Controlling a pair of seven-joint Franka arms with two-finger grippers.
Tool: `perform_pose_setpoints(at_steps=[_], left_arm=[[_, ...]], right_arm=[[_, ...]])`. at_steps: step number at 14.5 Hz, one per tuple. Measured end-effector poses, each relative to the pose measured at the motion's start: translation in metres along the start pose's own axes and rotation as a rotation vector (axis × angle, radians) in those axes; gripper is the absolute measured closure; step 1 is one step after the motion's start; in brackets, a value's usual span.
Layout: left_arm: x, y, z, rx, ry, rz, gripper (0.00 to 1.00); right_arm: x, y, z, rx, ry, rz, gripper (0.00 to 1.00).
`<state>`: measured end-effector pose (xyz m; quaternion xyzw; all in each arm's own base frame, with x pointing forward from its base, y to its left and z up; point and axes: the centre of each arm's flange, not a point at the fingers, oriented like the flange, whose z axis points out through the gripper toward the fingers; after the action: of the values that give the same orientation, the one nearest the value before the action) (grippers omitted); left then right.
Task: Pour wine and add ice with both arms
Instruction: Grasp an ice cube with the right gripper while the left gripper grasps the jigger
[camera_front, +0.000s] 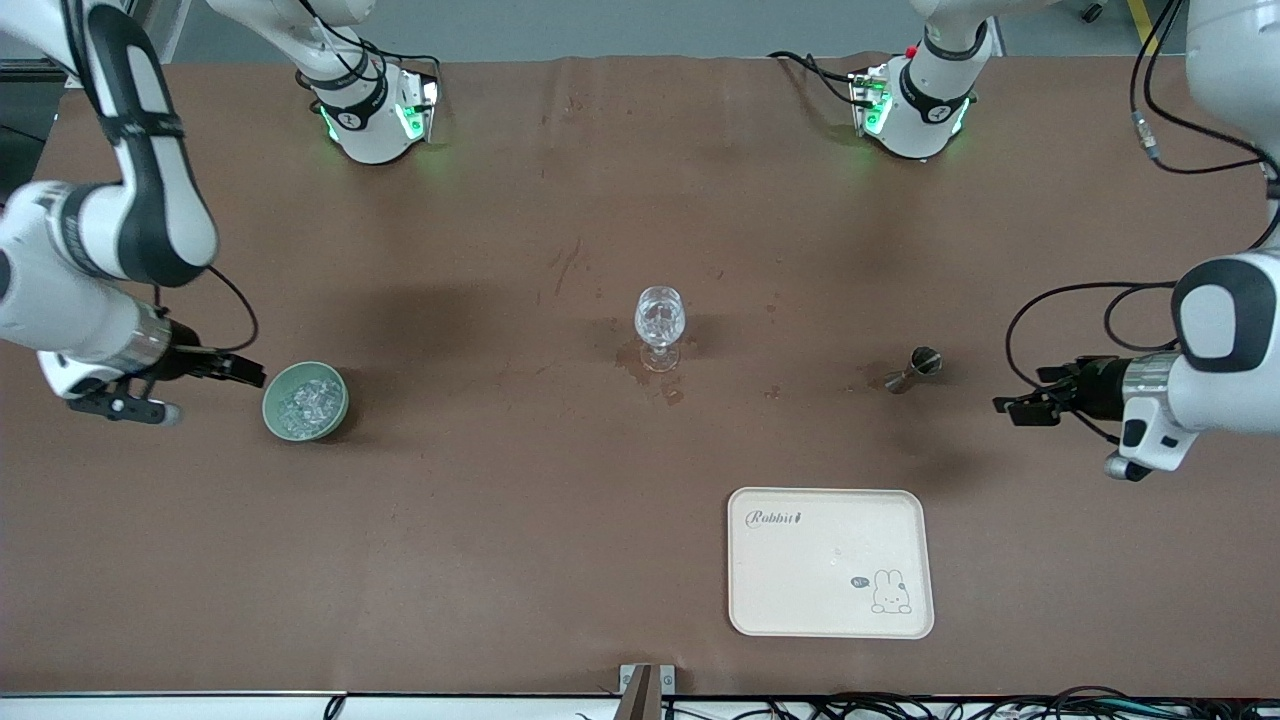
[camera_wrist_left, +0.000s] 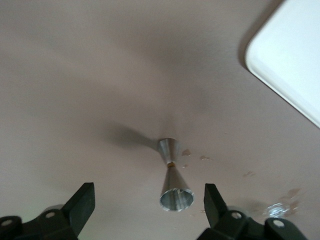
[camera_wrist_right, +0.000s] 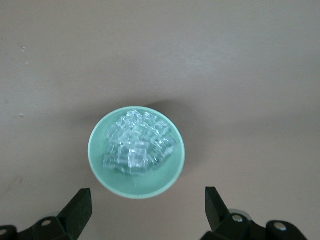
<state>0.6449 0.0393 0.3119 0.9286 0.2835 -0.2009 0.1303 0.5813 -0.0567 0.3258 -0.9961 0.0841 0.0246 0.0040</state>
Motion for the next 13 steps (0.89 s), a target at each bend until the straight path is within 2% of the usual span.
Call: perform_pose_setpoints(at_steps=[4, 6, 7, 8, 11, 13], left_arm=[[0.034, -0.024, 0.05, -0.114, -0.139, -0.169, 0.05], [0.042, -0.03, 0.073, -0.158, -0.204, -0.239, 0.07], [0.044, -0.03, 0.085, -0.175, -0.236, -0.265, 0.07], [0.043, -0.029, 0.096, -0.187, -0.266, -0.29, 0.09], [0.038, -0.025, 0.119, -0.194, -0.347, -0.397, 0.13], [0.037, -0.026, 0.129, -0.188, -0.378, -0.437, 0.14]], right_arm=[[-0.003, -0.003, 0.055, -0.001, 0.032, -0.007, 0.0], [-0.005, -0.005, 0.065, -0.002, 0.025, -0.011, 0.04], [-0.006, -0.007, 0.07, -0.003, 0.024, -0.016, 0.13], [-0.007, -0.011, 0.073, -0.002, 0.033, -0.022, 0.21], [-0.011, -0.017, 0.085, -0.002, 0.045, -0.034, 0.24], [-0.011, -0.021, 0.09, -0.003, 0.046, -0.041, 0.28]])
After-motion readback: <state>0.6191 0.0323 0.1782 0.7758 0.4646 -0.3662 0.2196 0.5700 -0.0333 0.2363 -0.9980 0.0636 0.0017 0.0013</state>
